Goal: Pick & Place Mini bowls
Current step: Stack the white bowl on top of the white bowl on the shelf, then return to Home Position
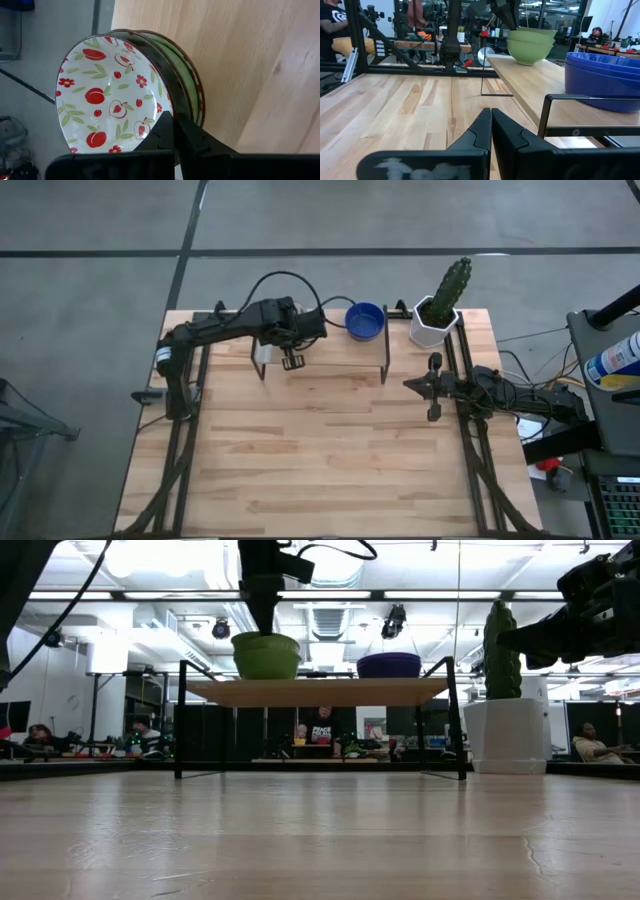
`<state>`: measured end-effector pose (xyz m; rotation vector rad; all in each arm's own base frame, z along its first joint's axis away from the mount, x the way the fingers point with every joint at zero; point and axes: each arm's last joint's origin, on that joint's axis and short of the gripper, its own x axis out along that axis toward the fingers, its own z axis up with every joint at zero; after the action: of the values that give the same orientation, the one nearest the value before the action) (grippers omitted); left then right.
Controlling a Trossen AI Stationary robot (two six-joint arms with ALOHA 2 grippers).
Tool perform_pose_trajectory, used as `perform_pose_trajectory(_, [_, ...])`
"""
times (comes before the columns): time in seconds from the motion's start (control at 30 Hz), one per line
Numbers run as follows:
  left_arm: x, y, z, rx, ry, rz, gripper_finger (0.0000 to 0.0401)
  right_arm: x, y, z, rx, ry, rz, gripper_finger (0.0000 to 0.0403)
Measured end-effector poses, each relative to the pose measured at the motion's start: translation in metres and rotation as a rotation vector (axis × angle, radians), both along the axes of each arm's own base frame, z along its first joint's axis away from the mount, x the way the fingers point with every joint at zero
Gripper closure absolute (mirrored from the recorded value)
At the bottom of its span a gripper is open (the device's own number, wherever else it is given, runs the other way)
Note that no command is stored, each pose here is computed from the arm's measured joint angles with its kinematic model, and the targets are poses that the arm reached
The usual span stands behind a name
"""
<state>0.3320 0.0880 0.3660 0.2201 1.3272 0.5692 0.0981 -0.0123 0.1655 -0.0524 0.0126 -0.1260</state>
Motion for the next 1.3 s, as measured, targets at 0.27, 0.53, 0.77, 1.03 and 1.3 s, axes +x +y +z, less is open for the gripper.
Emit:
perform_pose_trajectory(0.27, [0.0021, -0.0013, 0.0004, -0.001, -0.02, -0.004, 0.0399, 0.0, 0.0, 0.0, -0.001, 0.0, 0.0, 0.0394])
perform_pose_trajectory(0.53, [0.0061, -0.0068, 0.0005, -0.04, -0.055, -0.033, 0.0398, 0.0, 0.0, 0.0, -0.002, 0.0, 0.0, 0.0394])
perform_pose_trajectory(0.77, [0.006, -0.007, 0.0005, -0.043, -0.056, -0.033, 0.0398, 0.0, 0.0, 0.0, 0.0, 0.0, 0.0, 0.0394])
perform_pose_trajectory(1.03, [0.0061, -0.0071, 0.0005, -0.044, -0.065, -0.016, 0.037, 0.0, 0.0, 0.0, 0.0, 0.0, 0.0, 0.0394])
perform_pose_trajectory(1.3, [0.0053, -0.0088, 0.0065, -0.041, -0.087, -0.016, 0.0326, 0.0, 0.0, 0.0, -0.002, 0.0, 0.0, 0.0394])
